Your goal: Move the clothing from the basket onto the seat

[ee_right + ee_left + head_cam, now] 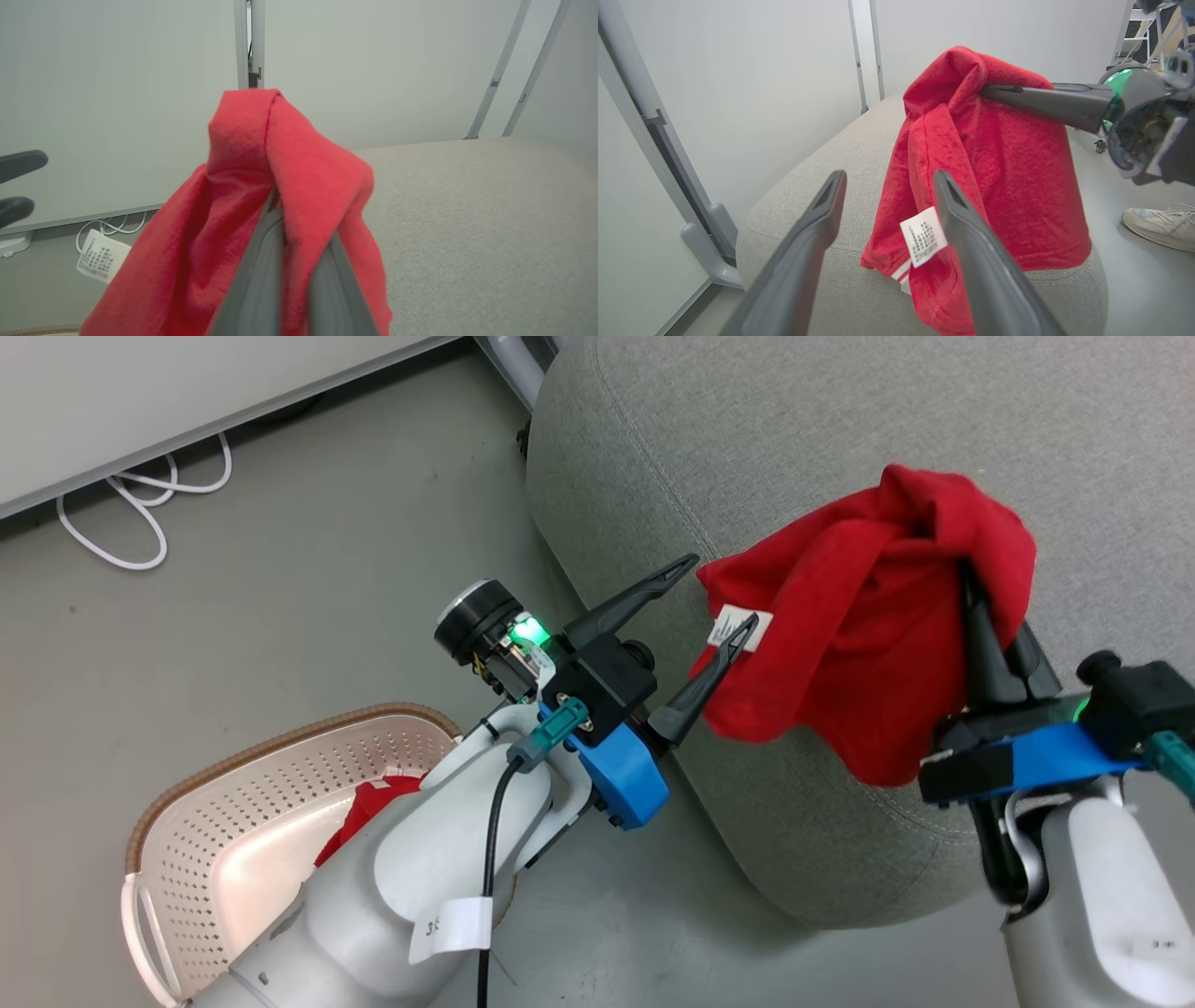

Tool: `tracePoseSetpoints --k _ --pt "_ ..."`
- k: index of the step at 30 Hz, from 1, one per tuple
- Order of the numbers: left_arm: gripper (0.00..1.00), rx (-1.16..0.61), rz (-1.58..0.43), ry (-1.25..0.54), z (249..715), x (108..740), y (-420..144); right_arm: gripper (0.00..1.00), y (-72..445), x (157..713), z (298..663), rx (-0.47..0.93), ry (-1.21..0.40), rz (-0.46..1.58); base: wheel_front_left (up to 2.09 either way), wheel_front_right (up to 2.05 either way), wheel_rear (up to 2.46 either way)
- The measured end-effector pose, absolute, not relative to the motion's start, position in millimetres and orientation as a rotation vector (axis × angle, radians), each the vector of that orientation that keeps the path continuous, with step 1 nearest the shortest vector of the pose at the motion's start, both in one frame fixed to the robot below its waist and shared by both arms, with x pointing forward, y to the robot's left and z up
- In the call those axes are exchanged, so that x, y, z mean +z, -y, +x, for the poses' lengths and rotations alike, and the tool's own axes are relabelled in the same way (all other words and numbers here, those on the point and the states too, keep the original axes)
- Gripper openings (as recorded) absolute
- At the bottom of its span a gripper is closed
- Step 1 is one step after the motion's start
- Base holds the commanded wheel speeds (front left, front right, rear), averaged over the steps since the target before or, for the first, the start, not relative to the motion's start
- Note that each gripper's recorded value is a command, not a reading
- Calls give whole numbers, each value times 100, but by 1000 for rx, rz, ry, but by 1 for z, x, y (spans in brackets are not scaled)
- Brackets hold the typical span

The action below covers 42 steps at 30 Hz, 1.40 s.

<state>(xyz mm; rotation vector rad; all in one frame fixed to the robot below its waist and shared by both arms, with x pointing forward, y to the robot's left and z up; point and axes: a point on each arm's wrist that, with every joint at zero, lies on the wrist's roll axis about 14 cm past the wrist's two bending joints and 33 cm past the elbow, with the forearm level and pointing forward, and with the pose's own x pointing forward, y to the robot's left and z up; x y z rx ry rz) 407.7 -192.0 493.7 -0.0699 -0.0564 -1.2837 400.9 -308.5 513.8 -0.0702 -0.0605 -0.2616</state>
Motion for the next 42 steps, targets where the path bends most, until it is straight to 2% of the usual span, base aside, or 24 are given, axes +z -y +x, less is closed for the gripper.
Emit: tracePoseSetpoints --k 11,18,23,27,33,42 --pt "100 -1258 -82 68 439 480 187 0 338 593 462 -281 277 -194 0 0 0" --pt "100 -1239 -58 29 471 442 175 0 372 647 507 -342 432 -300 0 0 0" --pt "100 -1223 -55 -11 489 409 166 0 402 653 528 -407 465 -355 0 0 0" --pt "100 -1214 -62 -51 496 381 159 0 421 628 550 -425 409 -363 0 0 0" --pt "100 -1200 -74 -121 498 340 150 0 448 553 565 -478 231 -329 0 0 0" --pt "100 -1190 -74 -157 498 320 141 0 453 458 553 -540 35 -190 0 0 0"
